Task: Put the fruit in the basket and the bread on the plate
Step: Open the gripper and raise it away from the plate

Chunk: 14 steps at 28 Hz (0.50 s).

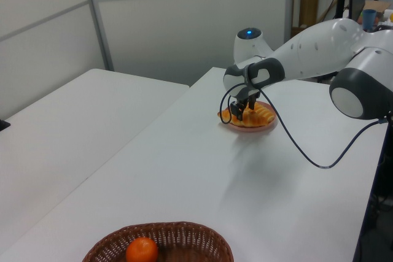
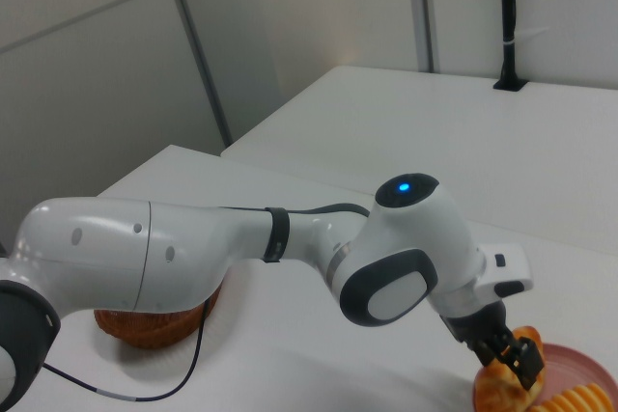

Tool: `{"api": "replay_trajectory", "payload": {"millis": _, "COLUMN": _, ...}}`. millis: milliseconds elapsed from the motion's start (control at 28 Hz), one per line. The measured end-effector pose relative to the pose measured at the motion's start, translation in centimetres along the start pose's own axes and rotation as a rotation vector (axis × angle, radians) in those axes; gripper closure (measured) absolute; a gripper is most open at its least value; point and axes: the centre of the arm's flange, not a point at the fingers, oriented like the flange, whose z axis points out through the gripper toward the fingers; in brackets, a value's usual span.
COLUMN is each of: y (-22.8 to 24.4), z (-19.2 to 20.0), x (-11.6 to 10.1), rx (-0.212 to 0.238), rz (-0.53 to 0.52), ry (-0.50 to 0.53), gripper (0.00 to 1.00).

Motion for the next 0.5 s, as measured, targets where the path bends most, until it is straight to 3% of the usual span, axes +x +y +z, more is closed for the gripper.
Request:
{"api": "replay_trajectory", "payload": {"millis": 107, "y": 0.0, "z": -1.2, "x": 0.2, "rx": 0.014, "rz": 0.001, "ry": 0.0, "gripper": 0.15}}
{"api": "replay_trajectory", "payload": {"millis": 250, "y": -0.8, "z": -4.8, "x": 0.5, "rx": 0.067, "rz": -0.012, "ry": -0.024, "gripper": 0.02}}
{"api": "replay_trajectory", "payload": {"millis": 500, "y": -7.3, "z": -13.2, "x": -0.7, "rx": 0.216, "rz": -0.121, "ry": -0.133, "gripper": 0.0}}
